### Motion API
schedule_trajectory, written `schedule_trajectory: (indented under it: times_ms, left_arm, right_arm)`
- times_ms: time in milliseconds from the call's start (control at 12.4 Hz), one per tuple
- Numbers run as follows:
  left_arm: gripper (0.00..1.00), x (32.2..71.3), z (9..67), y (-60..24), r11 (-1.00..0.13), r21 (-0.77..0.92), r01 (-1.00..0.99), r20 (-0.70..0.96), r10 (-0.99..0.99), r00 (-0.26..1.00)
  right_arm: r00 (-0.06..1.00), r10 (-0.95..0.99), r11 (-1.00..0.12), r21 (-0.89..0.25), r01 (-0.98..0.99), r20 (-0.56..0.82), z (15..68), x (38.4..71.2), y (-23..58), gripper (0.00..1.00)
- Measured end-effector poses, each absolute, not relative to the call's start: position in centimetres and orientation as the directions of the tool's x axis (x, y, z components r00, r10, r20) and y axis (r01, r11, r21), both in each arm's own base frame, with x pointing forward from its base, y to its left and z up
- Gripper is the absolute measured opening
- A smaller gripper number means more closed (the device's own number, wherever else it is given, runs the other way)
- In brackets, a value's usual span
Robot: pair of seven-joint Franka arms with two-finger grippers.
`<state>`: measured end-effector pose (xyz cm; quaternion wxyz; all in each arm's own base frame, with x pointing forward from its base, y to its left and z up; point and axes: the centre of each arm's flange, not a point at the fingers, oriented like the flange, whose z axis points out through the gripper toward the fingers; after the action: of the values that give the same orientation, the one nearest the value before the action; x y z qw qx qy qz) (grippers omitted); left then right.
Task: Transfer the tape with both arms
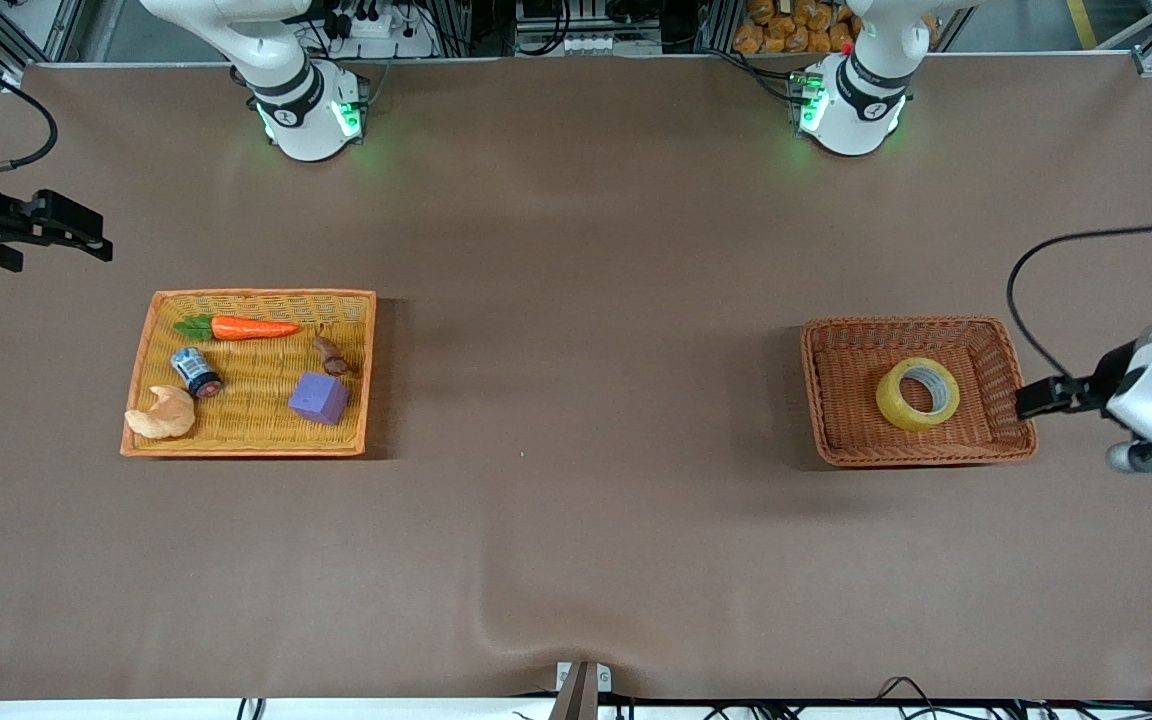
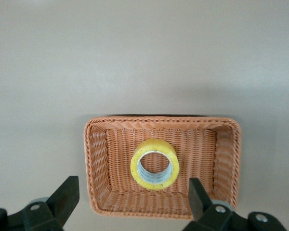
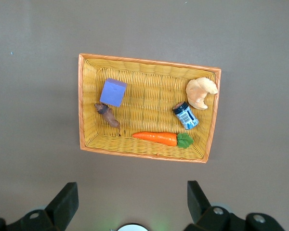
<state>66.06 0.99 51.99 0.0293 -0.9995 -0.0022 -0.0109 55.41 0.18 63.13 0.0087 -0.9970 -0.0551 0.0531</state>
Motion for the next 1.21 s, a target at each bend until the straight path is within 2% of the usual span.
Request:
schedule_trajectory:
  times_ms: [243,405,1214]
  left_arm:
    - [1.0,63.0,58.8,-0.4,-0.997,-0.072,-0.006,0.076,-0.011,0.997]
    - [1.0,61.5,61.1,-0.7,-0.997,-0.078,-0.006,0.086,-0.013,0.996]
    - [1.0,57.2,63.9,-0.8,-0.995,-0.097,0.007,0.012,0.006,1.0]
  right_arm:
    - [0.988,0.117,-0.993,-0.023,0.115,-0.105,63.1,55.4,0.5,1.0]
    - [0.988,0.117,-0.993,-0.023,0.115,-0.105,63.1,55.4,0.5,1.0]
    - [0.987,0.119,-0.993,-0.023,0.117,-0.104,63.1,55.4,0.6,1.0]
